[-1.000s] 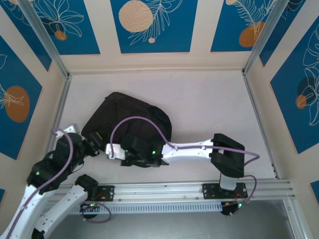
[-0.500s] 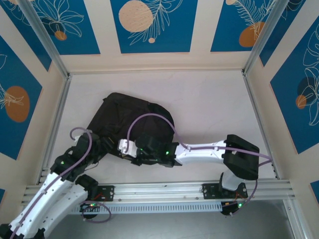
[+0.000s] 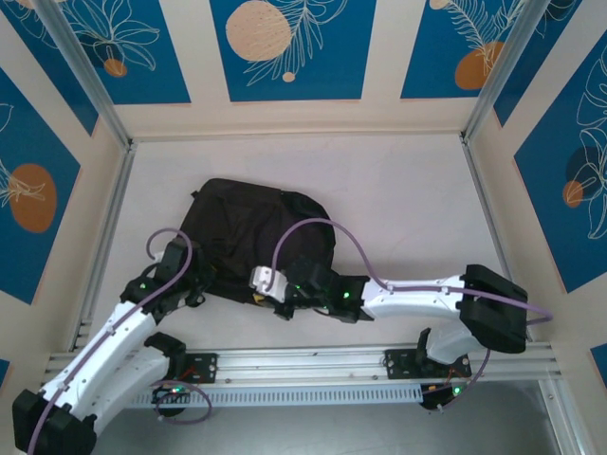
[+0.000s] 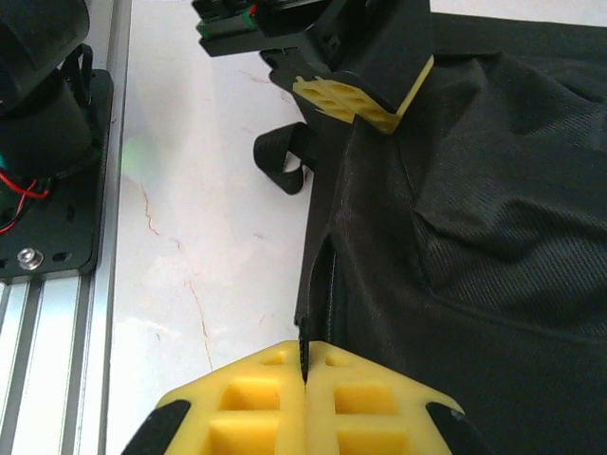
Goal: Pack books, pencil case, and school supplies into a backpack
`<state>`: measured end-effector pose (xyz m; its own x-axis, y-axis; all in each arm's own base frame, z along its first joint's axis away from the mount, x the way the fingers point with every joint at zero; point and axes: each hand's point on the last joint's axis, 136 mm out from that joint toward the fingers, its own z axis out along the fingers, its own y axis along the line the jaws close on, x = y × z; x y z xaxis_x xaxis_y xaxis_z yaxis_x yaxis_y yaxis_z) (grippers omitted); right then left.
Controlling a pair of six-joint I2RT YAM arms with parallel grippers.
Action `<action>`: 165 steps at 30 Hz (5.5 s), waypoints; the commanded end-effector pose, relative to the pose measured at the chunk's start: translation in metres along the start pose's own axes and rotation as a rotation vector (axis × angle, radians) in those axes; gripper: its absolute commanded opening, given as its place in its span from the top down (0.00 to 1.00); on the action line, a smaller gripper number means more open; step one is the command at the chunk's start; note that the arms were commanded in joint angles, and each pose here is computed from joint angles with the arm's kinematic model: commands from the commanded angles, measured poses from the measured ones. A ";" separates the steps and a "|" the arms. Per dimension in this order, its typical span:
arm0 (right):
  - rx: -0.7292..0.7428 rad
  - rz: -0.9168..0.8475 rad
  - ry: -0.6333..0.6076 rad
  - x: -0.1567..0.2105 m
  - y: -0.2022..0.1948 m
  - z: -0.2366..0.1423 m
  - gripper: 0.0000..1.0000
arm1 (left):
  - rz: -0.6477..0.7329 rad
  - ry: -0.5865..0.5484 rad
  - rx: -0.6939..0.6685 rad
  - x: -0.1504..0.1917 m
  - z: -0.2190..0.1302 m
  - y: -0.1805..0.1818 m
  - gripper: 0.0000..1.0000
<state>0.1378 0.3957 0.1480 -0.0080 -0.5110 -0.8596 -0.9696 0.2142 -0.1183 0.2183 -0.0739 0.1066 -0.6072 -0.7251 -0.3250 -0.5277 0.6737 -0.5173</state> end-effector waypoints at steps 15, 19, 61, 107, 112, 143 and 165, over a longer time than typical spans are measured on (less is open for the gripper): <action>0.182 0.172 -0.059 0.039 -0.064 -0.082 1.00 | -0.002 -0.050 -0.027 -0.036 -0.002 -0.006 1.00; 0.142 0.173 -0.064 0.036 -0.056 -0.086 1.00 | 0.032 -0.057 -0.035 -0.045 -0.001 -0.016 1.00; -0.042 0.114 -0.150 -0.042 0.010 -0.006 1.00 | 0.193 0.365 0.277 0.051 -0.014 -0.060 0.47; -0.107 0.280 -0.178 -0.015 0.000 -0.044 1.00 | 0.359 0.153 0.115 -0.059 -0.008 -0.091 0.91; -0.101 0.295 -0.196 -0.041 0.007 -0.014 1.00 | 0.370 0.148 0.135 -0.059 -0.026 -0.095 0.55; -0.095 0.304 -0.124 -0.016 0.016 -0.013 1.00 | 0.038 0.390 0.132 0.040 -0.006 -0.029 0.71; -0.146 0.259 -0.081 -0.002 0.017 -0.031 1.00 | 0.250 0.142 -0.013 -0.045 -0.032 -0.039 1.00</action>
<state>0.1208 0.3620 0.1626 -0.2511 -0.3663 -0.8960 -0.9515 0.2632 0.1590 0.2184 -0.0906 0.1368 -0.8395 -0.5202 -0.1571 -0.3971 0.7846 -0.4761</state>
